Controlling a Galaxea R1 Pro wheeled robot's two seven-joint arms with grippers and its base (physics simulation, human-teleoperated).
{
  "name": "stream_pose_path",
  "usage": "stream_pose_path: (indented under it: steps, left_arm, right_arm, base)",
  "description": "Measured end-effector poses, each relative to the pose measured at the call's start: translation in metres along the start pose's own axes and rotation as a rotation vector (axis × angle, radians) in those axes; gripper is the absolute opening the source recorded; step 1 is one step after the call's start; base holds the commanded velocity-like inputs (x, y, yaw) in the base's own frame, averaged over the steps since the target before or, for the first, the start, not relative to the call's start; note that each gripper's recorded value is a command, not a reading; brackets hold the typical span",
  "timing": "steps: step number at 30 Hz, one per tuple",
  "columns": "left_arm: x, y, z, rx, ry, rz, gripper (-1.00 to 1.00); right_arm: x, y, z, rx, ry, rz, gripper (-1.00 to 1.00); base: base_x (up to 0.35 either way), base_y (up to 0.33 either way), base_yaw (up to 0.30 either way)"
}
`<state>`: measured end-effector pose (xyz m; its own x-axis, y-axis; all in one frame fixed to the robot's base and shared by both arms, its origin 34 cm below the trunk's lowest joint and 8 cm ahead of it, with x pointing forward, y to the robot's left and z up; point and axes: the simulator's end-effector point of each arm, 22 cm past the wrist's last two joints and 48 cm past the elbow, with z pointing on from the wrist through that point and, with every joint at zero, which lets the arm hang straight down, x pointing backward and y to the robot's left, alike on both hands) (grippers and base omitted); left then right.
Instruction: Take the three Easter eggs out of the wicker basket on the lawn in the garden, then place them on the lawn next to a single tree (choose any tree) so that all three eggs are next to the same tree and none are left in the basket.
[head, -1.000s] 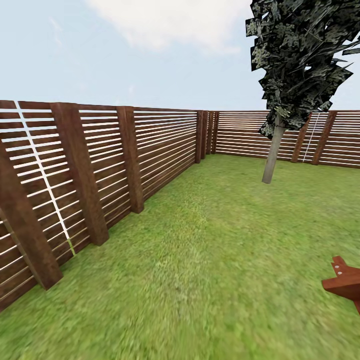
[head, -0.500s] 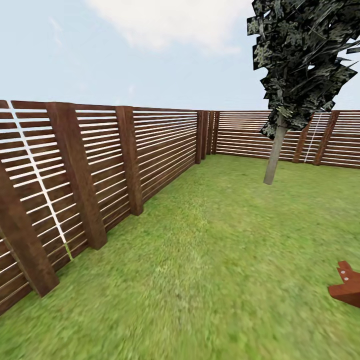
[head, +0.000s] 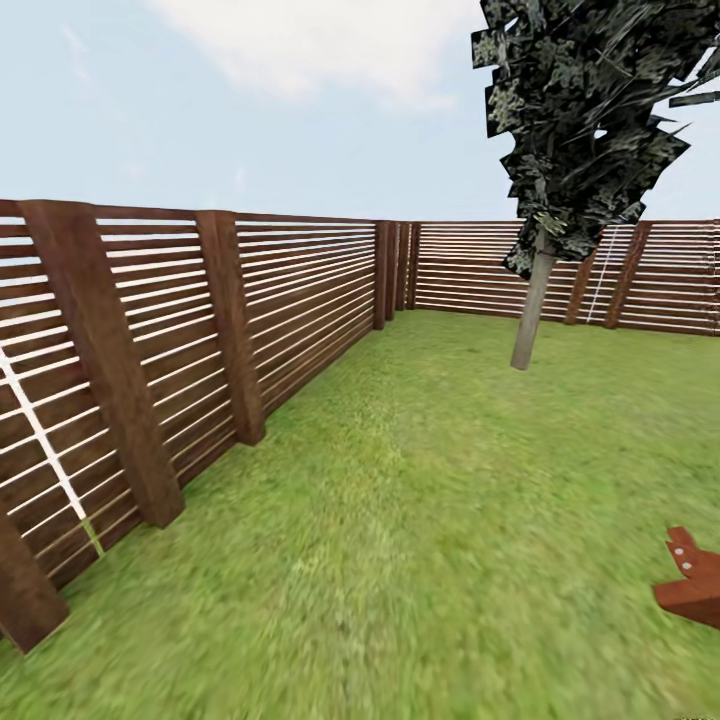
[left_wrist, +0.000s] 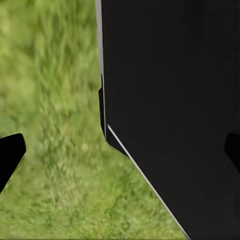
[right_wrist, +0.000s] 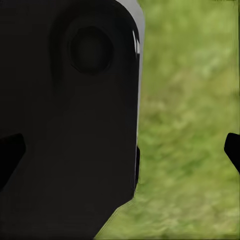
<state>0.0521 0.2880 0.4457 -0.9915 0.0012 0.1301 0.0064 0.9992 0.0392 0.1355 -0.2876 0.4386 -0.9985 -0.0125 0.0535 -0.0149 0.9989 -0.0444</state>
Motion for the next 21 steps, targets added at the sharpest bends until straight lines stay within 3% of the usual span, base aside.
stream_pose_path:
  steps: [21]
  left_arm:
    - [-0.0006, -0.0004, 0.0000, 0.001, -0.001, 0.000, 1.00]
  right_arm:
    - [0.0038, 0.0005, 0.0000, -0.001, 0.008, -0.002, 1.00]
  base:
    - [0.336, 0.000, -0.300]
